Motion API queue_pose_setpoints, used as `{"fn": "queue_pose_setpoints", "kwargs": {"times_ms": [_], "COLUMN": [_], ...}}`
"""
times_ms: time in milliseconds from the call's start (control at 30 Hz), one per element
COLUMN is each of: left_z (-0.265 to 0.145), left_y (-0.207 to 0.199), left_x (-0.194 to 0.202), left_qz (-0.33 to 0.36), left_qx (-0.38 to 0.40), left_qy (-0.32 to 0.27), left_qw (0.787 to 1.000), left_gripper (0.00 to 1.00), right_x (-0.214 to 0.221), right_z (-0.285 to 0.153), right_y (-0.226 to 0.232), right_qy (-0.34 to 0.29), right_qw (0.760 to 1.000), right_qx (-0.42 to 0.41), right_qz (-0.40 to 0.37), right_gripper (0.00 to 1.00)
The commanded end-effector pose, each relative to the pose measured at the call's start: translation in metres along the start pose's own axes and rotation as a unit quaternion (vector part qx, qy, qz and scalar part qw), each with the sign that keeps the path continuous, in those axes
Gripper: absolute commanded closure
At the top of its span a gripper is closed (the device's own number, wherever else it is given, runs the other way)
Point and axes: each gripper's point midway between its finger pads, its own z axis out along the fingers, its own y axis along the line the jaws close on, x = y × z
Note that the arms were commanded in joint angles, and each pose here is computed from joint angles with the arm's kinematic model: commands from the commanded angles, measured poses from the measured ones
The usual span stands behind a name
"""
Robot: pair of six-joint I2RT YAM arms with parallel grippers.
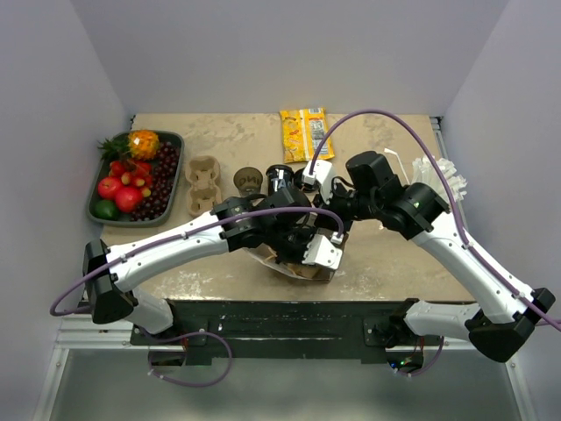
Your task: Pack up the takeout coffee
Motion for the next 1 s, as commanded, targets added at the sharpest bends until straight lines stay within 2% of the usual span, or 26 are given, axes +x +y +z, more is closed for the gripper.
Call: {"fn": "queue_pose_setpoints", "kwargs": {"times_ms": [0, 133, 233, 433, 533, 667, 833, 967], "left_z": [0.005, 0.003, -0.015, -0.089, -0.125, -0.174, -0.231, -0.261], "left_y": [-0.001, -0.002, 0.007, 0.031, 0.035, 0.056, 0.065, 0.063], "left_x": [0.000, -0.002, -0.020, -0.081, -0.105, -0.119, -0.134, -0.122], "left_qz": [-0.017, -0.019, 0.000, 0.062, 0.071, 0.038, 0.050, 0.059], "left_qx": [0.007, 0.012, -0.017, -0.106, -0.131, -0.169, -0.225, -0.286], "left_qy": [0.002, 0.006, -0.020, -0.122, -0.154, -0.201, -0.217, -0.187], "left_qw": [1.000, 1.000, 1.000, 0.985, 0.977, 0.964, 0.949, 0.938], "left_gripper": [0.79, 0.92, 1.00, 1.00, 1.00, 1.00, 1.00, 1.00], "right_x": [-0.008, -0.007, 0.001, 0.017, 0.021, 0.026, 0.027, 0.027], "right_z": [-0.003, -0.002, 0.002, 0.009, 0.011, 0.015, 0.016, 0.014], "right_y": [0.002, -0.001, -0.005, -0.015, -0.022, -0.028, -0.039, -0.051], "right_qy": [-0.020, -0.017, -0.006, 0.014, 0.022, 0.034, 0.047, 0.053], "right_qw": [1.000, 1.000, 1.000, 0.999, 0.999, 0.998, 0.996, 0.994], "right_qx": [-0.003, 0.004, 0.013, 0.032, 0.042, 0.051, 0.069, 0.091], "right_qz": [0.001, -0.001, 0.000, 0.011, 0.010, 0.000, 0.001, 0.004], "right_gripper": [1.00, 1.00, 1.00, 1.00, 1.00, 1.00, 1.00, 1.00]}}
